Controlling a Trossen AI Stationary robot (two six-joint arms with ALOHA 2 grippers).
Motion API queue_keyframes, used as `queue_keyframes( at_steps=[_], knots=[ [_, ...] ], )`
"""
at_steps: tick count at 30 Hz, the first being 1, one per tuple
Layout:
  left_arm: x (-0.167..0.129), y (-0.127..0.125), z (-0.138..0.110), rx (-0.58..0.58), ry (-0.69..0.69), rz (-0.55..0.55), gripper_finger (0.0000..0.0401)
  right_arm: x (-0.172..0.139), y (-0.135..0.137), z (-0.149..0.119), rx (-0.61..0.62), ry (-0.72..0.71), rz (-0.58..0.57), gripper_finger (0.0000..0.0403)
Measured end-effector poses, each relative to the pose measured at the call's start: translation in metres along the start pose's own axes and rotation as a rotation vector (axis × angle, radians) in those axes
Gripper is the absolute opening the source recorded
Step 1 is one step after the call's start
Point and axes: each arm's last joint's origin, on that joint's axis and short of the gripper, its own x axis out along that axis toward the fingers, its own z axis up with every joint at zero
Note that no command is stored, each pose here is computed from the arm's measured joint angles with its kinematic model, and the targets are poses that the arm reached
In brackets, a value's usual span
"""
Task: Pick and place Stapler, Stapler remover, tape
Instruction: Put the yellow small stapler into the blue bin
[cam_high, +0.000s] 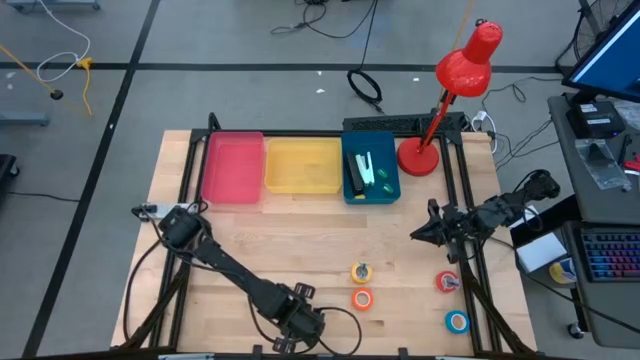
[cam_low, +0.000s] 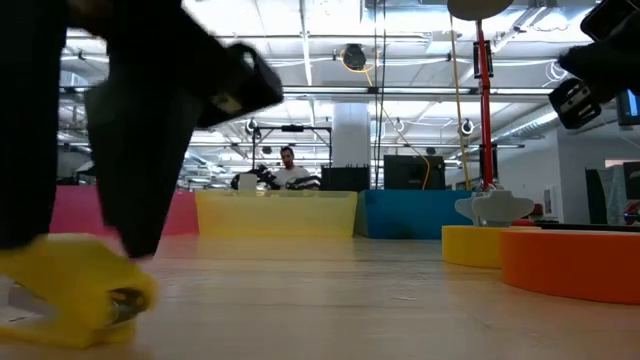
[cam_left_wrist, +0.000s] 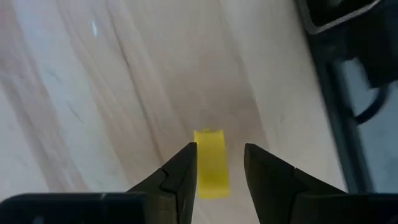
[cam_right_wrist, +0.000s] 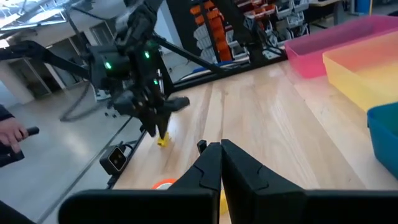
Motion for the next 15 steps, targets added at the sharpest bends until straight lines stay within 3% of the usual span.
queue_keyframes(
  at_steps=[15],
  knots=[
    [0.017, 0.001, -0.004, -0.020, 0.041, 0.039, 0.0131, 0.000, 0.000, 0.001, 0.003, -0.008, 0.003, 0.0004]
  ],
)
